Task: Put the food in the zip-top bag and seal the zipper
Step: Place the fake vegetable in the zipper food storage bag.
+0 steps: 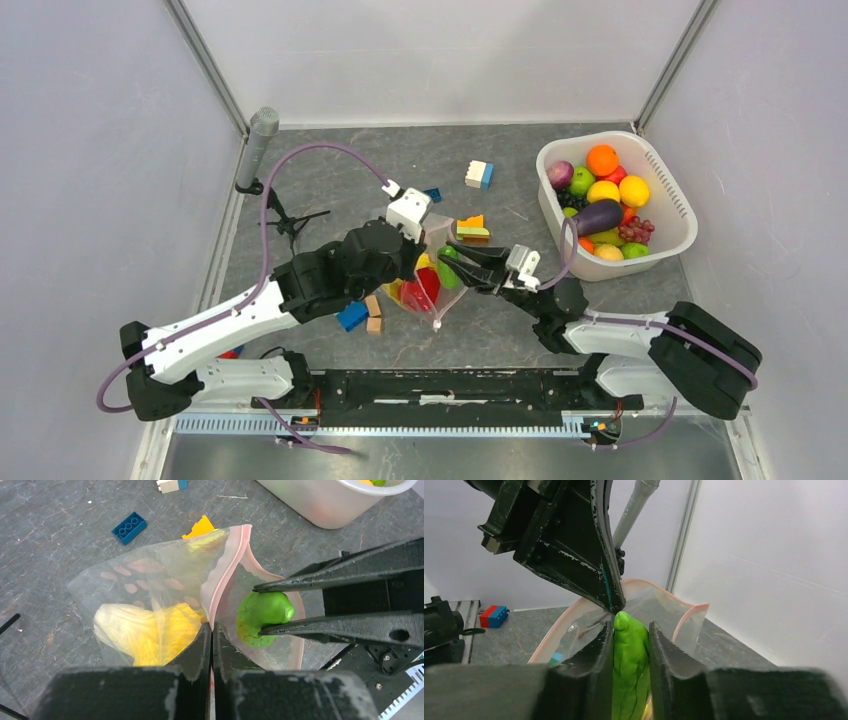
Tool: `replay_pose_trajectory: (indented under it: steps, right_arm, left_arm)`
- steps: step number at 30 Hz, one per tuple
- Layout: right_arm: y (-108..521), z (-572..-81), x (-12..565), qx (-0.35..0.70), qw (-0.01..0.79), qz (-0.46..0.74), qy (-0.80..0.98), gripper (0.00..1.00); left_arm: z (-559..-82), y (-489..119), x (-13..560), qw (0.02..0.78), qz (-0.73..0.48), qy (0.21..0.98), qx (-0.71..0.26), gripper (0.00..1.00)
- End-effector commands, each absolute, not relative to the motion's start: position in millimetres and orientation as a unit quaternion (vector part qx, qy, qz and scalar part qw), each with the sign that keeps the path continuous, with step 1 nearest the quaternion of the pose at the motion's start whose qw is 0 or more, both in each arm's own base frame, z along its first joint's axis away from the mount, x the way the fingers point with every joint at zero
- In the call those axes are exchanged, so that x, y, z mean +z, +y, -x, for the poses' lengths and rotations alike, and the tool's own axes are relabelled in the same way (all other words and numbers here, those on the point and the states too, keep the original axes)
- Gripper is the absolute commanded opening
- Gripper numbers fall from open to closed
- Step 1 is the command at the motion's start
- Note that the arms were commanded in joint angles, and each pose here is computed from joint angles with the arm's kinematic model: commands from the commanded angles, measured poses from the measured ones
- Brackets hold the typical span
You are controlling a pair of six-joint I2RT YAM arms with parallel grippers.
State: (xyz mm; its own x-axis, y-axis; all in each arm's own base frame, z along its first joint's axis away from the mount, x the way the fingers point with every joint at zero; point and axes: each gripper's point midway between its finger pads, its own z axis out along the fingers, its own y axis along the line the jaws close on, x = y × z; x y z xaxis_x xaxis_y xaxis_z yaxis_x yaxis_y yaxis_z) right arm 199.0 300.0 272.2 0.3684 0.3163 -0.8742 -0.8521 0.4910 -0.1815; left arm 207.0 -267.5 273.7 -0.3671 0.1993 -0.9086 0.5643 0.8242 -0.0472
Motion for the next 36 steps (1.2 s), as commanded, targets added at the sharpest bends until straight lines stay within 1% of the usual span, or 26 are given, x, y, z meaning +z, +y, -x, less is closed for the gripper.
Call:
replay_pose_trajectory:
  steps: [1,4,5,9,12,16,17,20,21,25,26,31,33,35,36]
  right_arm:
    - [294,-201,309,0.371,0.798,0.303,0.366,0.38]
    - [294,-208,289,0.345,0.779,0.323,0.412,0.69]
    - [295,-212,285,0.336,0.771,0.331,0.427,0.73]
    - [309,-226,279,0.303,0.717,0.381,0.499,0.74]
    - [307,-222,289,0.315,0.699,0.380,0.518,0.71]
    - [302,-204,311,0.358,0.689,0.367,0.512,0.59]
    - [301,-204,314,0.356,0.684,0.367,0.521,0.58]
    - [299,-210,301,0.341,0.641,0.366,0.582,0.58]
    - [299,-207,296,0.343,0.625,0.375,0.593,0.56]
    - [304,-176,276,0.408,0.560,0.388,0.608,0.39]
    - [302,-173,272,0.411,0.552,0.386,0.614,0.37]
    - [287,-175,245,0.378,0.524,0.371,0.667,0.35]
    - [283,-181,236,0.362,0.522,0.360,0.683,0.29]
    - [279,-187,223,0.340,0.511,0.351,0.707,0.27]
    - [280,-189,220,0.337,0.509,0.350,0.710,0.24]
  left_arm:
    - [-210,-266,301,0.536,-0.199,0.792,-0.215,0.02]
    - [-211,-264,300,0.536,-0.197,0.793,-0.214,0.02]
    - [-211,-264,300,0.536,-0.197,0.793,-0.213,0.02]
    - [-213,-263,298,0.536,-0.195,0.794,-0.211,0.02]
    - [-214,-263,298,0.536,-0.194,0.794,-0.212,0.02]
    - [-214,-264,295,0.534,-0.195,0.795,-0.210,0.02]
    - [-214,-264,294,0.533,-0.196,0.796,-0.210,0.02]
    - [-214,-264,293,0.532,-0.195,0.797,-0.210,0.02]
    - [-214,-264,294,0.533,-0.195,0.796,-0.211,0.02]
    - [-215,-262,295,0.535,-0.193,0.796,-0.209,0.02]
    - [-215,-263,295,0.535,-0.193,0.796,-0.209,0.02]
    - [-216,-265,294,0.532,-0.194,0.796,-0.212,0.02]
    - [-216,-266,294,0.531,-0.194,0.797,-0.212,0.02]
    - [-216,-266,294,0.531,-0.196,0.797,-0.213,0.02]
    - [-216,-267,294,0.530,-0.196,0.797,-0.214,0.02]
